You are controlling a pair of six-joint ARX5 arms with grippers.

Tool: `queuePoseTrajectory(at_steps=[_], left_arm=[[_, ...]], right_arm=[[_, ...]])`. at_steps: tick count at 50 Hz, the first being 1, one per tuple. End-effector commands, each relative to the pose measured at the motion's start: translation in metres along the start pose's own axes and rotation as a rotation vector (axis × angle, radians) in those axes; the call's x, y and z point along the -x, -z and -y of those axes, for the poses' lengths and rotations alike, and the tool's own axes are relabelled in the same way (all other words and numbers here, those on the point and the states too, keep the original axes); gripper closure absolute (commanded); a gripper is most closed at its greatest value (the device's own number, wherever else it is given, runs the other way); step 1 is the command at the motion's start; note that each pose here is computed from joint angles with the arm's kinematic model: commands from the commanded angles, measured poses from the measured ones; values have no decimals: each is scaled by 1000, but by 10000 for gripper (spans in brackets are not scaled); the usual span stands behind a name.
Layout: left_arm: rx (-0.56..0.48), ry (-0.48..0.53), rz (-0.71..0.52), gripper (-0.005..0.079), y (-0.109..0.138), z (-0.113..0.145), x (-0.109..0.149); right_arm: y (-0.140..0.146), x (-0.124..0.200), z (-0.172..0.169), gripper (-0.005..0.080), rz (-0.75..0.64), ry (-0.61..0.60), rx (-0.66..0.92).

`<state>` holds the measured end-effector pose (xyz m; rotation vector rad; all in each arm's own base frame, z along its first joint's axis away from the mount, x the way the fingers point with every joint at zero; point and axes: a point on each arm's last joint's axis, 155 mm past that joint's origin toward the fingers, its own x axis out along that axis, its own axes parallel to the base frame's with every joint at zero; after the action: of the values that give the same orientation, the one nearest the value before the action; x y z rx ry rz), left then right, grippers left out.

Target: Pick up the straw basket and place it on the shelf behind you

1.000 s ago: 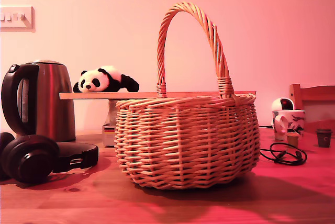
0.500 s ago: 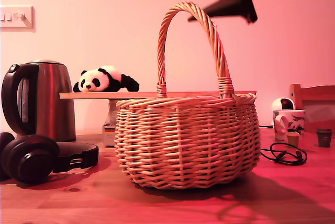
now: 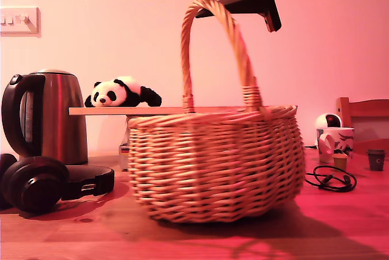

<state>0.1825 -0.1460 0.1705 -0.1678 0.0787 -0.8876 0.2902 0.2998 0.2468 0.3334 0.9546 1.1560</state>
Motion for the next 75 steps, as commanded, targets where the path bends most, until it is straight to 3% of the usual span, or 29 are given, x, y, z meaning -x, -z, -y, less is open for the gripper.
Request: queuePoseTrajectory(at_steps=[1,38,61,75], left_arm=[[-4,9,5,761,0,2,0],[-5,4,7,761,0,1,0],[-5,4,7,761,0,1,0],[-5,0,7,761,0,0,0]], right_arm=[[-28,12,-29,765,66,-41,100],[-140,78,-104,765,388,8,340],[-201,77,-80,765,444,-15,261],[-247,100,-91,765,549,-72,265]])
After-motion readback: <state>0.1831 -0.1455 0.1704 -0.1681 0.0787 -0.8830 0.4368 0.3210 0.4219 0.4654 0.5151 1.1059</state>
